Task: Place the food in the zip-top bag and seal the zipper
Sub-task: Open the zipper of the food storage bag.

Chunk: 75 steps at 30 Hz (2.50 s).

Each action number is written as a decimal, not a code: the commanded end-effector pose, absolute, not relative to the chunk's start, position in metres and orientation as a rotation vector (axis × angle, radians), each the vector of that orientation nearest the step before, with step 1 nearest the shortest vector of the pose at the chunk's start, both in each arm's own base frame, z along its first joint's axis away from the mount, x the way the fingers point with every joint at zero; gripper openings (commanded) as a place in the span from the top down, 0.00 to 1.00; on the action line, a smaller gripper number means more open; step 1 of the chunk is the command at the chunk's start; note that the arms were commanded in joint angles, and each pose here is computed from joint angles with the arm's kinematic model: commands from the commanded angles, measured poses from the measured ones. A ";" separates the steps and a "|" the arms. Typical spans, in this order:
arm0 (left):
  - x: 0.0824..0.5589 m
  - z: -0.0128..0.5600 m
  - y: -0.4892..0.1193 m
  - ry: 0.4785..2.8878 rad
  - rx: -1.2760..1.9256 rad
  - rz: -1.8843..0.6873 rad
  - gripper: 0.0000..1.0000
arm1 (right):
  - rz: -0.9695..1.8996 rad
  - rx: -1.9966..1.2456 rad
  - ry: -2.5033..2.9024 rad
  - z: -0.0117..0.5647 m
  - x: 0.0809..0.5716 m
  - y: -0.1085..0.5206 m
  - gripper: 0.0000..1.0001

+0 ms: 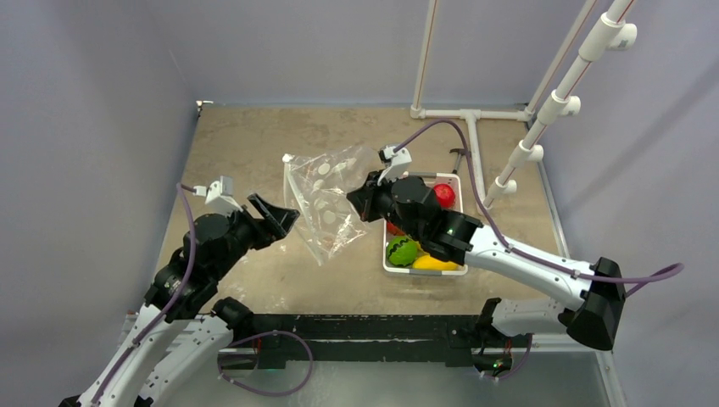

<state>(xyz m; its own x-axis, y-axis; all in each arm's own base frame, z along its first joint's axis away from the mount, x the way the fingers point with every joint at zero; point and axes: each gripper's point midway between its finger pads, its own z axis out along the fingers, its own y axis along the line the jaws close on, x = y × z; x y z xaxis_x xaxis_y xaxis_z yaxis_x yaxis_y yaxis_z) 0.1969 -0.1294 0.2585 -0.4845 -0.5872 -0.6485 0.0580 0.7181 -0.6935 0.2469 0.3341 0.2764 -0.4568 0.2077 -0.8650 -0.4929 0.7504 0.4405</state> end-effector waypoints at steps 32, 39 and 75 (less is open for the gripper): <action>0.202 0.300 -0.135 1.850 -0.367 -0.867 1.00 | 0.977 -0.261 1.809 0.288 0.235 0.352 0.83; 0.208 0.311 -0.118 1.833 -0.362 -0.744 1.00 | 0.924 -0.239 1.839 0.281 0.243 0.354 0.47; 0.239 0.322 -0.070 1.943 -0.236 -0.182 1.00 | 0.681 -0.208 1.904 0.329 0.246 0.442 0.30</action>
<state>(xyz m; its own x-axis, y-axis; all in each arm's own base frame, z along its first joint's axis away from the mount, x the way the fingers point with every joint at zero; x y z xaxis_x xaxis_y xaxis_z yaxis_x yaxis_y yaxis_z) 0.2409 -0.0789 0.3045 -0.4068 -0.2628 -0.8749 -0.0707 0.9639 -0.2567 0.2387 0.4440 0.3219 -0.4462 0.1378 -0.8843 -0.4982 0.7826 0.3733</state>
